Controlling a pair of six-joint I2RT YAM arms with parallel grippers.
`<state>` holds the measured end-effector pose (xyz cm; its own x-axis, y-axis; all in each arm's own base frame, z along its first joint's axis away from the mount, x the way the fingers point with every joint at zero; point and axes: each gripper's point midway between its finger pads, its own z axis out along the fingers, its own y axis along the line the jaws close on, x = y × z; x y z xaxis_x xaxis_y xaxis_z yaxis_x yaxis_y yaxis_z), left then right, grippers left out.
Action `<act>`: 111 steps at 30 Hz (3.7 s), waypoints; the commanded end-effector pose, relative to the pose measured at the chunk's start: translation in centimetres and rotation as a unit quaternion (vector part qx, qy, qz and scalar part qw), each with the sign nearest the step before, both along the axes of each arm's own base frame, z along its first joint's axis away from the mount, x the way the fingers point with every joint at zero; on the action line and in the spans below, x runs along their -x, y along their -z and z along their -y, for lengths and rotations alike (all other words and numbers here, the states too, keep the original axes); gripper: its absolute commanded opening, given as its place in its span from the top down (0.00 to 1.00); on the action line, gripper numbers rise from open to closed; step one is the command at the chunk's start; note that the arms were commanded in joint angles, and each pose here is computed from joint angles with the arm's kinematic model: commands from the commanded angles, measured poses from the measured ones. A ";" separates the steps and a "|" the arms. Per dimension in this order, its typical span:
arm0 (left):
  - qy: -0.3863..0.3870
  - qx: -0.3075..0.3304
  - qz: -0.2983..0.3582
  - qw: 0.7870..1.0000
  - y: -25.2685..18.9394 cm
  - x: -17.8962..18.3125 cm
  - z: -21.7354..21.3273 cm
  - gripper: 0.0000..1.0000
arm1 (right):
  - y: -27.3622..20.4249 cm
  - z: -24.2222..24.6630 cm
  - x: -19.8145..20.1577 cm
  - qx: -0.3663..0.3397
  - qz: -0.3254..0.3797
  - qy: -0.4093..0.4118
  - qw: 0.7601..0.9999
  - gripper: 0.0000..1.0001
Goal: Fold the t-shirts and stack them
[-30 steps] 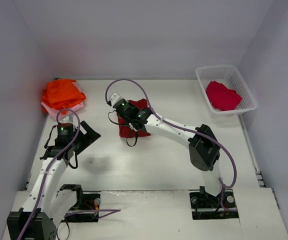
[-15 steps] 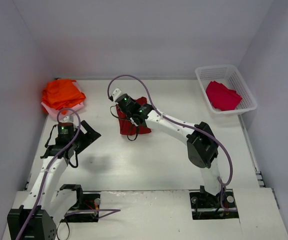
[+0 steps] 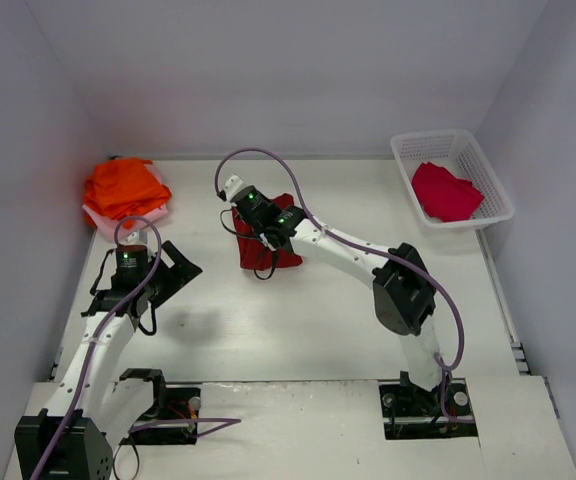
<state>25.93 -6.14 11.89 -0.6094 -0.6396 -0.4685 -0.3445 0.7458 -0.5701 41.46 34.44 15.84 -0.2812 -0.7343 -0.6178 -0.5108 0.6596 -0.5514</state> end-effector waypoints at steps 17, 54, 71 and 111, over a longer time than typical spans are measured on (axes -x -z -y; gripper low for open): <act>0.002 0.011 0.058 0.998 -4.0 0.6 0.2 0.21 | -9.5 -0.2 12.5 -0.067 0.072 -0.001 0.995 1.00; -0.002 0.010 0.059 0.998 -4.0 2.2 0.1 0.21 | -7.0 -3.2 12.9 -0.092 0.020 -0.064 0.994 1.00; -0.005 0.010 0.055 0.998 -3.4 1.9 0.0 0.21 | -2.9 -5.5 8.1 -0.083 -0.005 -0.082 0.993 1.00; -0.005 0.016 0.049 0.999 -2.4 1.2 0.2 0.21 | -4.0 -4.6 2.9 -0.104 0.038 -0.029 0.993 0.00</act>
